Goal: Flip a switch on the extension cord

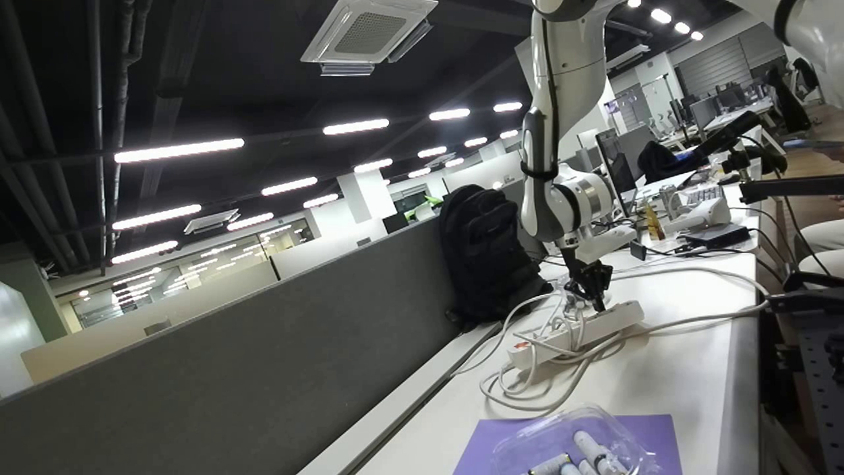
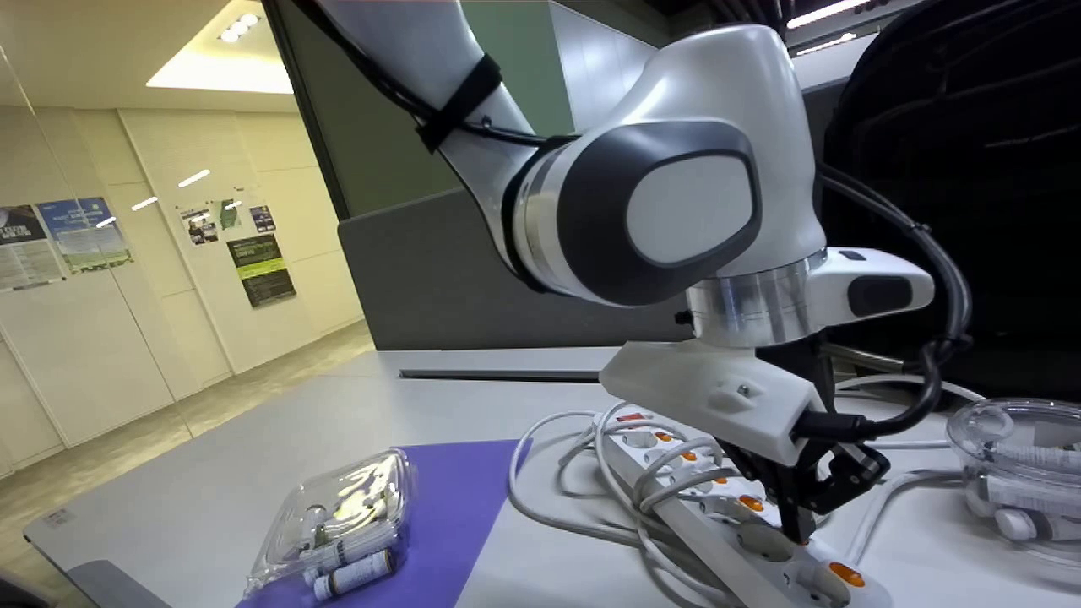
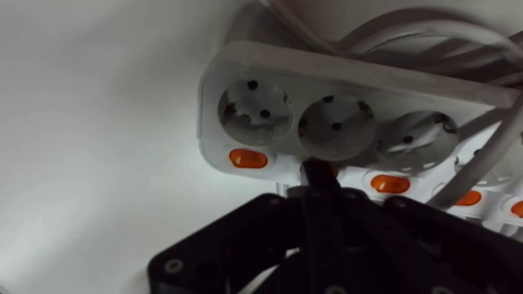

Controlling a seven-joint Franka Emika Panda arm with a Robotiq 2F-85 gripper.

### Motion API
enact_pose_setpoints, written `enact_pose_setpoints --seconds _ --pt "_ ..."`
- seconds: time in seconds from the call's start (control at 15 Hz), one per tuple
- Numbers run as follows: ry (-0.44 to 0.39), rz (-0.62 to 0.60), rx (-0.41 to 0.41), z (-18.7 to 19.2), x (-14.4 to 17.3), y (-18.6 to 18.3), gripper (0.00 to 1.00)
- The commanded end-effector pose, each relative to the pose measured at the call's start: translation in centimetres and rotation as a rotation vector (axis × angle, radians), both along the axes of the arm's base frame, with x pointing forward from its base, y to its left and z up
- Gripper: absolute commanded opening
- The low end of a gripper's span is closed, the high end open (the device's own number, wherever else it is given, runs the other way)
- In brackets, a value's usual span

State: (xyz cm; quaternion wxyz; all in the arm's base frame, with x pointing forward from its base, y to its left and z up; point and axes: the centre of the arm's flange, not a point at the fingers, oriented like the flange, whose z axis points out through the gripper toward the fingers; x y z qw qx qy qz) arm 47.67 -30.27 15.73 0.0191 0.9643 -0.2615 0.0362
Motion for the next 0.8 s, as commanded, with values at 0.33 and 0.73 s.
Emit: enact_pose_setpoints --seconds 0.33,0.73 --pt "0.135 -0.074 0.15 -6.9 -0.1 -2.2 0.0" --pt "0.181 -0.113 0.206 -7.8 0.0 -3.7 0.0"
